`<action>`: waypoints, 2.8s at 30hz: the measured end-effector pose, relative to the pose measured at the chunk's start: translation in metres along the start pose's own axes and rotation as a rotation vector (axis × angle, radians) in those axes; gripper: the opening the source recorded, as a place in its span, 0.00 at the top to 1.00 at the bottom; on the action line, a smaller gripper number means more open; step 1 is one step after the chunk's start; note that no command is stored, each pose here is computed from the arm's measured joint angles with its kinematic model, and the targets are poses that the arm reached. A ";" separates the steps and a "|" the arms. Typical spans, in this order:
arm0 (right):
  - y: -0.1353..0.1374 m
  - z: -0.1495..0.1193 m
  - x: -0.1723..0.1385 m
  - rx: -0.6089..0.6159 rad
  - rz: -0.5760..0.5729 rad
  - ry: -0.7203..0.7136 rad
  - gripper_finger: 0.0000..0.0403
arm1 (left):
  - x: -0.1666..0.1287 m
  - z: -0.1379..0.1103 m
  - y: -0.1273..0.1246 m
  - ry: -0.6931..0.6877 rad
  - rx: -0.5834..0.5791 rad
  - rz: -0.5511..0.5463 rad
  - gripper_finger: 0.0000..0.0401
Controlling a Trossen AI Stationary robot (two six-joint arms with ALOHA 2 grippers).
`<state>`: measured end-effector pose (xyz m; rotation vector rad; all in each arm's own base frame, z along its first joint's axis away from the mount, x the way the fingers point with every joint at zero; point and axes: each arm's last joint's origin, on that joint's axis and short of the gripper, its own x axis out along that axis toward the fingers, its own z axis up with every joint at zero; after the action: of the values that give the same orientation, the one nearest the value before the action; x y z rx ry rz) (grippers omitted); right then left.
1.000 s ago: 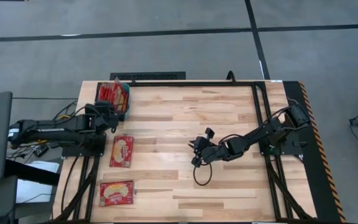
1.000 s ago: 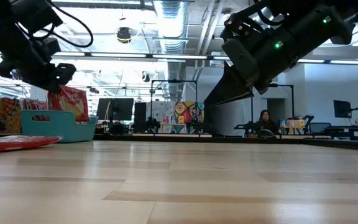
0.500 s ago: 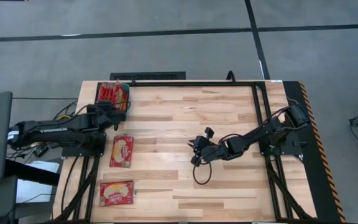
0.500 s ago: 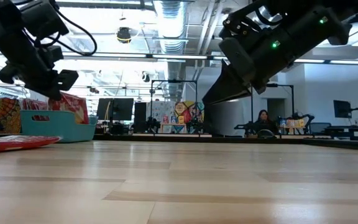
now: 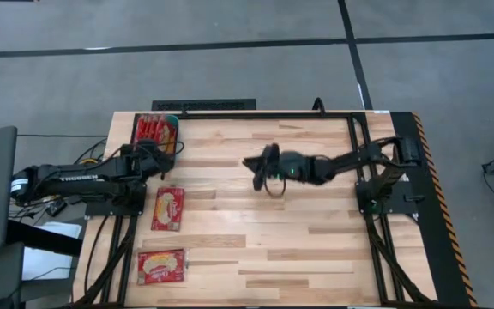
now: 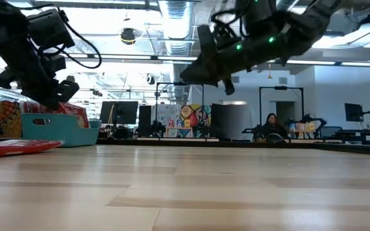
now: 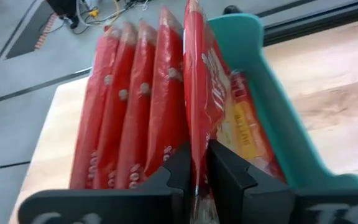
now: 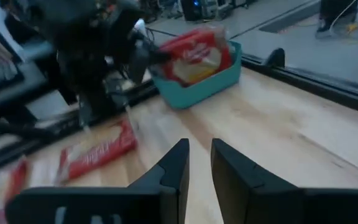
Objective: Sort popcorn bags into baskets
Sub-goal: Put the red popcorn bag in the blue bin
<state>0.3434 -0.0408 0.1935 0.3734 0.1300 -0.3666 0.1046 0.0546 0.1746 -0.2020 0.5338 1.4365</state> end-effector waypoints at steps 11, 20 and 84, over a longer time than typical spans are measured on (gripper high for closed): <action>0.002 -0.002 0.000 -0.011 0.046 0.028 0.77 | 0.002 0.003 0.000 -0.014 -0.033 0.008 0.95; 0.006 -0.004 -0.001 -0.014 0.057 0.037 0.77 | 0.002 0.003 -0.001 -0.015 -0.017 0.003 0.87; 0.029 -0.016 -0.009 -0.081 0.078 0.066 0.77 | -0.090 -0.065 -0.083 0.514 0.522 -0.543 0.66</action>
<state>0.3449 -0.0069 0.1897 0.3092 0.1938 -0.2715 0.1670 -0.0656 0.1452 -0.2716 1.1552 0.6742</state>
